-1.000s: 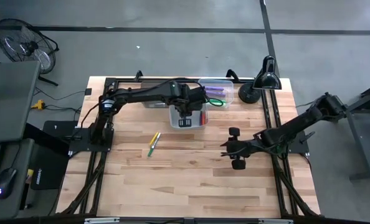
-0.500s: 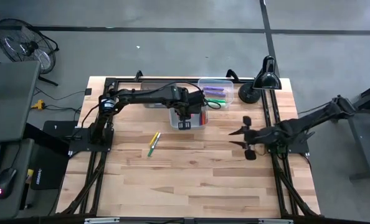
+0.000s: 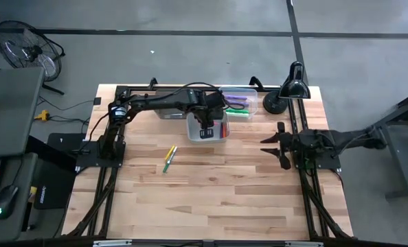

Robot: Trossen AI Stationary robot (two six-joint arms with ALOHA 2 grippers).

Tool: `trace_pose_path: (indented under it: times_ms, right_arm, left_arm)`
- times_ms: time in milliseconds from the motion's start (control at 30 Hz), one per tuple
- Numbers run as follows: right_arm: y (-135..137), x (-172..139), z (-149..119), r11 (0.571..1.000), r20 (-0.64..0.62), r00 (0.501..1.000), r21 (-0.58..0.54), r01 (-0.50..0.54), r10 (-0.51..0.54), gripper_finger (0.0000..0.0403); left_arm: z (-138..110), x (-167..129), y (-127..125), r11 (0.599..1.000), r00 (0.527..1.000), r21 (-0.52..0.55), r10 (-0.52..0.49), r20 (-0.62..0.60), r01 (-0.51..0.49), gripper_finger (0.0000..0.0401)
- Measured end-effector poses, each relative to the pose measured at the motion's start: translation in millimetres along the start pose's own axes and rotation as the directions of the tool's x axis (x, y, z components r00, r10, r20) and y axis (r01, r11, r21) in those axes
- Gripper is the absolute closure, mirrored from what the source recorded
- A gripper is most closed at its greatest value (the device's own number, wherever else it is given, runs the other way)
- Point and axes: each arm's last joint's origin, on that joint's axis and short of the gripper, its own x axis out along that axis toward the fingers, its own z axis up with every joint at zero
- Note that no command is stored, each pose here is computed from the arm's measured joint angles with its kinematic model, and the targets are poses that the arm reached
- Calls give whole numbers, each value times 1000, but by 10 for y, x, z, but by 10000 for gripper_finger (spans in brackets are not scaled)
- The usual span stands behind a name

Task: Pick & Place Markers
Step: Put the pink pen into the gray bin

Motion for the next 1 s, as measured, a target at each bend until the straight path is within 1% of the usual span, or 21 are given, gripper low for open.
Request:
trace_pose_path:
  times_ms: [167,400,500,567,667,733,1000]
  right_arm:
    - [-56,10,33,1000,30,999,14,-14,13,263]
    - [-98,38,17,999,-1,1000,35,7,-7,263]
    - [-99,62,4,999,-26,1000,33,12,-11,263]
    - [-100,76,-5,999,-41,999,32,19,-17,263]
    - [-101,96,-18,999,-63,998,33,23,-21,263]
    - [-101,106,-26,999,-75,997,32,24,-21,263]
    - [-100,116,-34,999,-87,996,31,22,-19,263]
  left_arm:
    - [3,-1,11,1000,1000,-17,-2,6,2,363]
    - [-17,26,-7,997,1000,-71,-9,-22,7,363]
    - [-50,57,-47,998,998,-68,-2,-68,-2,363]
    - [-48,58,-74,998,997,-62,7,-73,-11,363]
    - [-40,164,-105,998,996,-55,5,-88,-10,363]
    - [-73,223,-104,998,992,-58,6,-123,-13,363]
    - [-77,301,-98,997,990,-66,18,-140,-28,363]
